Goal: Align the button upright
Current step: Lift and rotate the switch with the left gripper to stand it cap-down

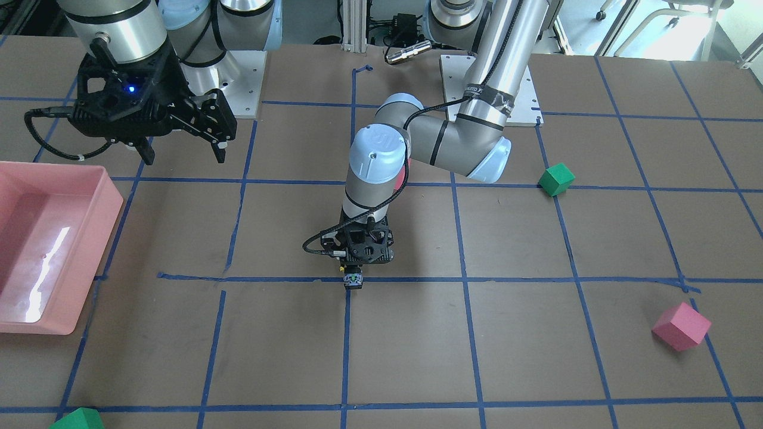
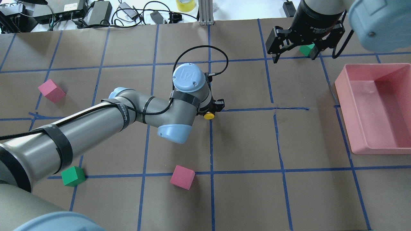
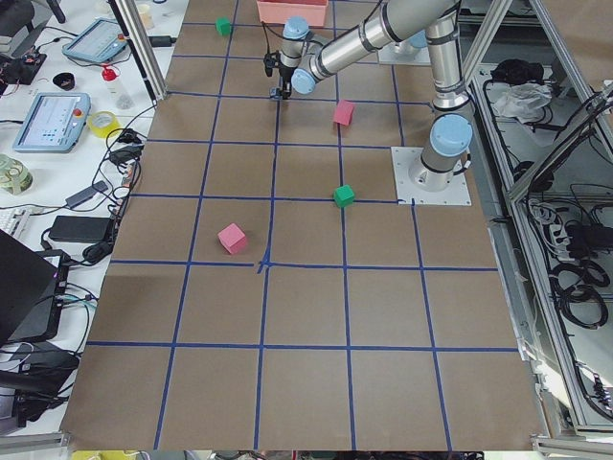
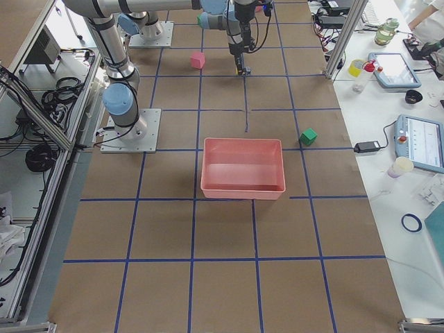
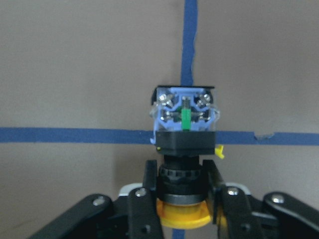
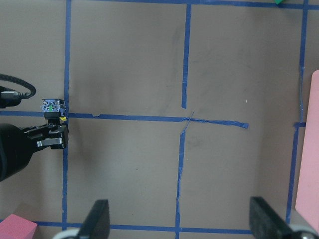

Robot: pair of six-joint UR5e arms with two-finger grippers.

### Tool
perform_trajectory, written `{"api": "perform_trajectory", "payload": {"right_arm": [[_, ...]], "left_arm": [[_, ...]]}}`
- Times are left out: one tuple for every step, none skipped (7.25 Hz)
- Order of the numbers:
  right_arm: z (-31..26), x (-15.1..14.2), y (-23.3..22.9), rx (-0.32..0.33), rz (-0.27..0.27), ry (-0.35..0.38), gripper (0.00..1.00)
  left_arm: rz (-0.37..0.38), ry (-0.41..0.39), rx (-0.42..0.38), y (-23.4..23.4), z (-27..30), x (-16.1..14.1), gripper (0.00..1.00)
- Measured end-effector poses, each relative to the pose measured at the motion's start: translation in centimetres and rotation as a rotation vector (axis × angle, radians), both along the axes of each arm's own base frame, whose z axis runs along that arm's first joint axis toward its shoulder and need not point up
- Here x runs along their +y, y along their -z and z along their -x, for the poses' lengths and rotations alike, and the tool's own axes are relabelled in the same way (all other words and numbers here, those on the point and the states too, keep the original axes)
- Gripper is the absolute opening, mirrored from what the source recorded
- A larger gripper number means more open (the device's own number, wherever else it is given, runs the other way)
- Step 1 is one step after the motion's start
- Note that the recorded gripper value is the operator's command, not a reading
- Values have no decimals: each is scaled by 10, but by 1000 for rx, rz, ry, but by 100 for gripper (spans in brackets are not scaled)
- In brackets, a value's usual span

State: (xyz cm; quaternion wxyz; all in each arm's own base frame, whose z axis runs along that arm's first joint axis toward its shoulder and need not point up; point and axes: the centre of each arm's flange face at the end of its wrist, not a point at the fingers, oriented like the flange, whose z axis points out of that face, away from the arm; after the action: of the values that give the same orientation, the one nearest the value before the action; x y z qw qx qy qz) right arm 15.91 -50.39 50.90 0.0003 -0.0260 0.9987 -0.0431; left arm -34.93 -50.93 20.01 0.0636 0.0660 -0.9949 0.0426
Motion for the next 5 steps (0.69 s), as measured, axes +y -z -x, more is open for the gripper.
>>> {"api": "perform_trajectory", "payload": {"right_arm": [[0,0,0,0,0,0,100],[0,0,0,0,0,0,100],[0,0,0,0,-1,0,100],[0,0,0,0,-1,0,100],[0,0,1,0,-2,0,100]], "left_arm": [[-95,-61,6,-10,-7,-5,0],[-190,-135,35,-17,-21,-8,0],[-283,-220,92,-24,-38,-12,0],[-373,-332,179,-31,-53,-16,0],[-459,-452,284,-35,-63,-21,0]]}}
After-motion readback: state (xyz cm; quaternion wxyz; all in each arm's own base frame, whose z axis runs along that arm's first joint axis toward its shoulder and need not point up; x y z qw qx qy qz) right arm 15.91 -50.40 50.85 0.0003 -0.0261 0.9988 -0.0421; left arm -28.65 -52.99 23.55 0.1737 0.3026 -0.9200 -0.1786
